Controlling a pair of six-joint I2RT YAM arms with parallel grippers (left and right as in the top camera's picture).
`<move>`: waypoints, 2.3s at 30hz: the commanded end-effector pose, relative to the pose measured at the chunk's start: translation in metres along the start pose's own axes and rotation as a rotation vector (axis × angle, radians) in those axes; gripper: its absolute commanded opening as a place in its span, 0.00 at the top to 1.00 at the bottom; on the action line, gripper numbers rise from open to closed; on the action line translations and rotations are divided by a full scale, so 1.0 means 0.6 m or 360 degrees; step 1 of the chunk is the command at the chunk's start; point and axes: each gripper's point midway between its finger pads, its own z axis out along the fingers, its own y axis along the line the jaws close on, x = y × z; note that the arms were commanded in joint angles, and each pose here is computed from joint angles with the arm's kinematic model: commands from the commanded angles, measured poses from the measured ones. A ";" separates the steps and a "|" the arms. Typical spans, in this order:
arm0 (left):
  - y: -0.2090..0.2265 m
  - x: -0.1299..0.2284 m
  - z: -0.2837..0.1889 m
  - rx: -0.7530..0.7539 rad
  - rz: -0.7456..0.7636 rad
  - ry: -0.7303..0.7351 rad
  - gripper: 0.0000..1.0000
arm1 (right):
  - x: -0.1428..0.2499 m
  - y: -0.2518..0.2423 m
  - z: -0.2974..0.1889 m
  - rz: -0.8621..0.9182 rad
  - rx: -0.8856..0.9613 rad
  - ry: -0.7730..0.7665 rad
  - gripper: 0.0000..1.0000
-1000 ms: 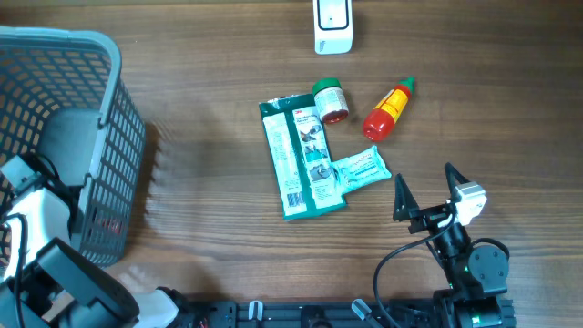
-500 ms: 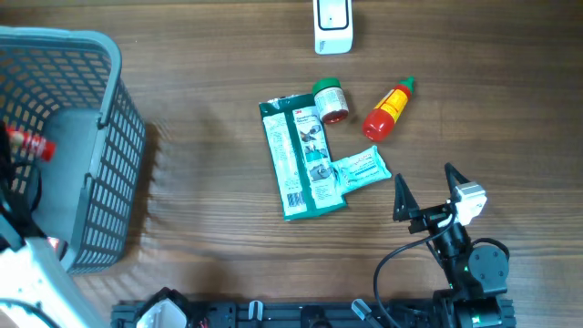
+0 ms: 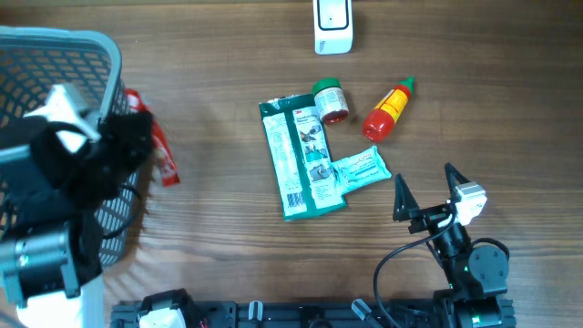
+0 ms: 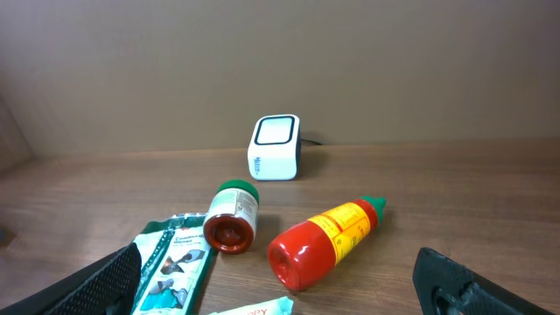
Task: Scan the item barcode
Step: 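Carry the red Nescafe sachet out and lay it on the packet, then reach the left gripper into the basket and grasp the red Kleenex tissue pack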
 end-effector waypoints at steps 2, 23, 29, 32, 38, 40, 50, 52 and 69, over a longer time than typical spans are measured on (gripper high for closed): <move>0.027 0.072 0.072 -0.0213 0.0148 0.0305 0.96 | -0.001 -0.002 0.000 -0.0020 0.0012 -0.0005 0.00; -0.064 0.435 0.391 -0.0277 0.0337 0.0899 0.96 | -0.001 -0.002 0.000 -0.0020 0.0012 -0.0005 0.00; -0.046 0.434 0.479 -0.0402 -0.0013 0.0571 0.96 | -0.001 -0.002 0.000 -0.0020 0.0012 -0.0005 0.00; -0.026 0.430 0.502 -0.0529 -0.0521 0.0399 0.96 | -0.001 -0.002 0.000 -0.0020 0.0012 -0.0005 0.00; -0.022 0.453 0.545 -0.0535 -0.1090 0.0300 0.83 | -0.001 -0.002 0.000 -0.0020 0.0012 -0.0005 0.00; -0.020 0.460 0.554 -0.0526 -0.1088 0.0302 0.77 | -0.001 -0.002 0.000 -0.0020 0.0012 -0.0005 0.00; -0.047 0.417 0.535 -0.0418 -0.0773 0.0308 0.69 | -0.001 -0.002 0.000 -0.0019 0.0012 -0.0005 0.00; -0.088 0.381 0.504 -0.0287 -0.0504 0.0312 0.66 | -0.001 -0.002 0.000 -0.0020 0.0012 -0.0005 0.00; -0.110 -0.064 0.092 -0.0491 0.0337 -0.1037 0.14 | -0.001 -0.002 0.000 -0.0020 0.0012 -0.0005 0.01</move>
